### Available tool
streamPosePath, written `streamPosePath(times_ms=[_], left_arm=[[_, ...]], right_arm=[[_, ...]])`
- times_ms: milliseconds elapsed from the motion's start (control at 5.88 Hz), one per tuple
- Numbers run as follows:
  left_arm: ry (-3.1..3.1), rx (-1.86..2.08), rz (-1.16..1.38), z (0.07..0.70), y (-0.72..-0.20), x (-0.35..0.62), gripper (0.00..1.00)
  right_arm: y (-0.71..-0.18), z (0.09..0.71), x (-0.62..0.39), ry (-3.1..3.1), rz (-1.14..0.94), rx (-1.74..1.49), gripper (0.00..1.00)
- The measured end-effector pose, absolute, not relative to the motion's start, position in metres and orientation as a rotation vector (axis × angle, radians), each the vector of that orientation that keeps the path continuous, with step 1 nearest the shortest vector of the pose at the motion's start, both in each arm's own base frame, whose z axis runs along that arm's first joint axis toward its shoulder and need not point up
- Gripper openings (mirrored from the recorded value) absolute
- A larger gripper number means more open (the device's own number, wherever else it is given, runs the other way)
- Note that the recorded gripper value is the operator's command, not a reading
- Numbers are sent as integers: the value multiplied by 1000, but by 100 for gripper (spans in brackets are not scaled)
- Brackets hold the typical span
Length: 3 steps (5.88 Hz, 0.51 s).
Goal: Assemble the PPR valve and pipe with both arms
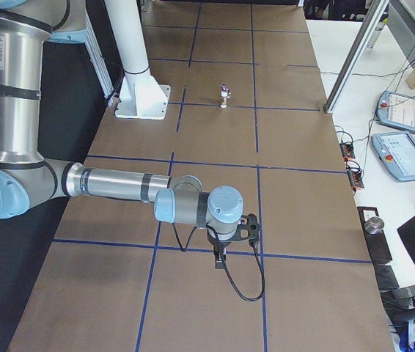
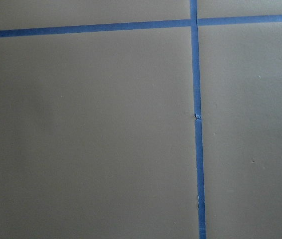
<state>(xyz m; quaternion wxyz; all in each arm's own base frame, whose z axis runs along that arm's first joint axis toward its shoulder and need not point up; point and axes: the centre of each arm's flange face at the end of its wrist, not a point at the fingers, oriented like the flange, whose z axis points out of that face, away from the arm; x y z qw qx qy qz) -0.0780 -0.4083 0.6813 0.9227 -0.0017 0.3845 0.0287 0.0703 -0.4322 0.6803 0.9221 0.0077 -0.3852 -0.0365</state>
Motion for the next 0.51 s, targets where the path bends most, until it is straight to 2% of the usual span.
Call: streamPosePath(times_ms=[510], left_arm=[[790,-11,56,685,-405,-78,100]], right_arm=[[-430,682,69,-807,-74,13,100]])
